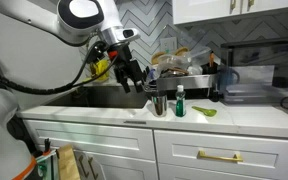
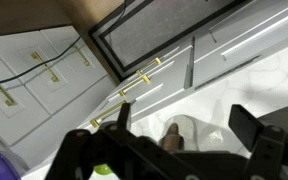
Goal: Remove lunchbox from the drying rack, put it on the counter, put the bottle with green contents in the lunchbox and then move the lunchbox to the top right side of sink
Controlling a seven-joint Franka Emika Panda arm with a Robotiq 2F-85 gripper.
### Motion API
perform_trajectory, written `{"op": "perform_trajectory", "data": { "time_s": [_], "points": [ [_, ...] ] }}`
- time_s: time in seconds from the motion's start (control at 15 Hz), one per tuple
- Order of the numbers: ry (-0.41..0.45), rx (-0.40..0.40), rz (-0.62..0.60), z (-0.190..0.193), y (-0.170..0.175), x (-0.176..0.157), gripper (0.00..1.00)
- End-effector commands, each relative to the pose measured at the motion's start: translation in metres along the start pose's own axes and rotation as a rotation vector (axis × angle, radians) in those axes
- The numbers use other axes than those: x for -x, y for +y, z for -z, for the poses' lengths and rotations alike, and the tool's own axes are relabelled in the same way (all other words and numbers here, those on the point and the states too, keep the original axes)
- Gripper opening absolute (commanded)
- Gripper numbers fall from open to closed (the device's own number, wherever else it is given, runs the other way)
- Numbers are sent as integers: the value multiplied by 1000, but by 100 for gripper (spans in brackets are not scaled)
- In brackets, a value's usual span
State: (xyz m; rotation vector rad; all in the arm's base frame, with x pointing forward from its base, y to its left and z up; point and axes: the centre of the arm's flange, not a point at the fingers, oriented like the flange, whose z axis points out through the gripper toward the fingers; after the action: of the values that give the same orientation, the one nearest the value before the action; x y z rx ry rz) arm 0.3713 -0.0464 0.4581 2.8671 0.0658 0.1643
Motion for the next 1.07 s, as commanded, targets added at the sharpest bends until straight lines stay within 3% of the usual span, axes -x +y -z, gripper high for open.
{"op": "perform_trajectory", "data": {
  "time_s": [0.0, 0.13, 0.27, 0.33, 0.8, 0.87, 0.93, 1.0],
  "points": [
    [0, 0, 0, 0, 0, 0, 100],
    [0, 0, 0, 0, 0, 0, 100],
    [-11, 16, -120, 1, 13, -22, 100],
    [-7, 5, -179, 7, 28, -36, 100],
    [13, 120, -495, 31, 127, -102, 100],
    [14, 107, -526, 26, 135, -105, 100],
    [46, 95, -466, 31, 121, -83, 100],
    [44, 94, -475, 29, 127, -88, 100]
  ]
}}
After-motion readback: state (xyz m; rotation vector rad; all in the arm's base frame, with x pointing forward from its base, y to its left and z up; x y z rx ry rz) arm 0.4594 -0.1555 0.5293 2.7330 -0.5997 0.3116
